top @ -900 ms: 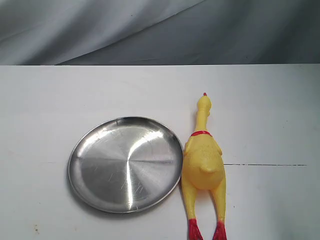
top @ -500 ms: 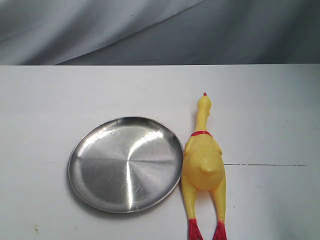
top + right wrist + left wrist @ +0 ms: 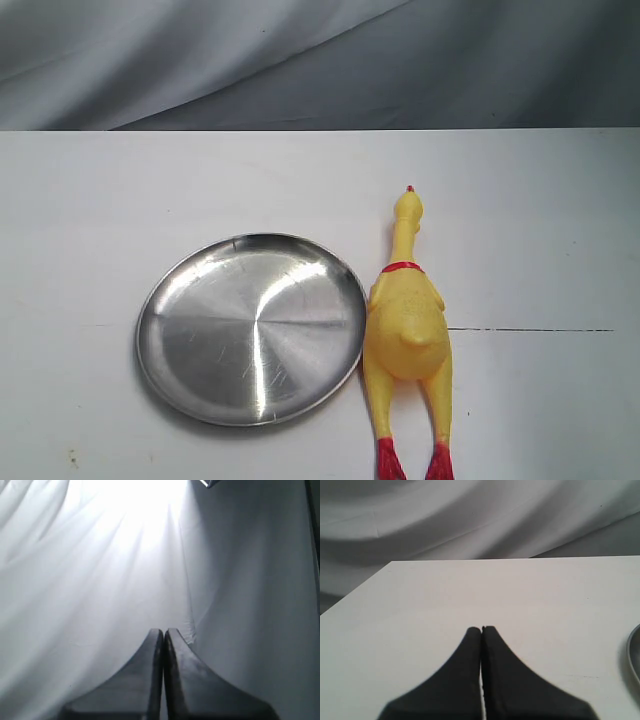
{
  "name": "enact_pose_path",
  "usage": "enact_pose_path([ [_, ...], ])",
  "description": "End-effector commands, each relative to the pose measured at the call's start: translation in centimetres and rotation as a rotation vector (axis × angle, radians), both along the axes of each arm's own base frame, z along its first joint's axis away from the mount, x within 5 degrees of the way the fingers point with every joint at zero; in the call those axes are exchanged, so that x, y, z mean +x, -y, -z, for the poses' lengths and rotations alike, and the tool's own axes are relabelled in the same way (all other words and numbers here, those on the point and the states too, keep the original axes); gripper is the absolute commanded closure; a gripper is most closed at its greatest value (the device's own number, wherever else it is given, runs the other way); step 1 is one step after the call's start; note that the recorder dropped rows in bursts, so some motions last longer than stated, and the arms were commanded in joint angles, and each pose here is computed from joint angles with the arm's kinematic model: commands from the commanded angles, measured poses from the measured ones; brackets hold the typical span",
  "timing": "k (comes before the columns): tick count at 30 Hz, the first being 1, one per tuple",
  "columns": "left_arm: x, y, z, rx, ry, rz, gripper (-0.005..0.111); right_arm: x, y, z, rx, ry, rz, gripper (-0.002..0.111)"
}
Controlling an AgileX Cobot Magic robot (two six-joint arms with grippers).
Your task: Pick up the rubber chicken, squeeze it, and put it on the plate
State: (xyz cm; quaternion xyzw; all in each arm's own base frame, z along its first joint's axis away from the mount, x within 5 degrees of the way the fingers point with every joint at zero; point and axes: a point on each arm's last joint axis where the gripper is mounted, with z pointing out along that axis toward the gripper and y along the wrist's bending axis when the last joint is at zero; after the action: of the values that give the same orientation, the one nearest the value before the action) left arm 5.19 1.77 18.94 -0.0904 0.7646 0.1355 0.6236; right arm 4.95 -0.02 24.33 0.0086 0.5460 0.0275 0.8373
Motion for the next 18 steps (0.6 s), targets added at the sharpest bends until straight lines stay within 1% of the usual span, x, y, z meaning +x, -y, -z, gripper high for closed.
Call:
enact_pose_path([
  [1, 0.0, 0.0, 0.0, 0.003, 0.006, -0.003, 0.107, -0.2, 0.1, -0.2, 0.009, 0.035, 0.002, 0.108],
  [8, 0.0, 0.0, 0.0, 0.004, 0.008, -0.003, 0.107, -0.2, 0.0, -0.2, 0.003, 0.036, 0.003, 0.108],
  [9, 0.0, 0.0, -0.1, 0.009, 0.023, -0.003, 0.107, -0.2, 0.0, -0.2, 0.003, 0.037, 0.003, 0.108],
  [12, 0.1, -0.1, -1.4, 0.051, 0.157, -0.005, 0.107, -0.2, 0.0, -0.3, -0.013, 0.049, 0.005, 0.108],
  [13, 0.1, -0.1, -2.1, 0.076, 0.236, -0.007, 0.107, -0.2, 0.0, -0.4, -0.024, 0.051, 0.005, 0.108],
  [16, -0.1, 0.0, -3.8, 0.137, 0.408, -0.009, 0.107, -0.5, -0.1, -1.4, -0.045, 0.071, 0.006, 0.108],
  [18, -0.3, 0.0, -4.6, 0.166, 0.492, -0.011, 0.107, -0.6, -0.1, -2.0, -0.048, 0.062, 0.005, 0.108],
])
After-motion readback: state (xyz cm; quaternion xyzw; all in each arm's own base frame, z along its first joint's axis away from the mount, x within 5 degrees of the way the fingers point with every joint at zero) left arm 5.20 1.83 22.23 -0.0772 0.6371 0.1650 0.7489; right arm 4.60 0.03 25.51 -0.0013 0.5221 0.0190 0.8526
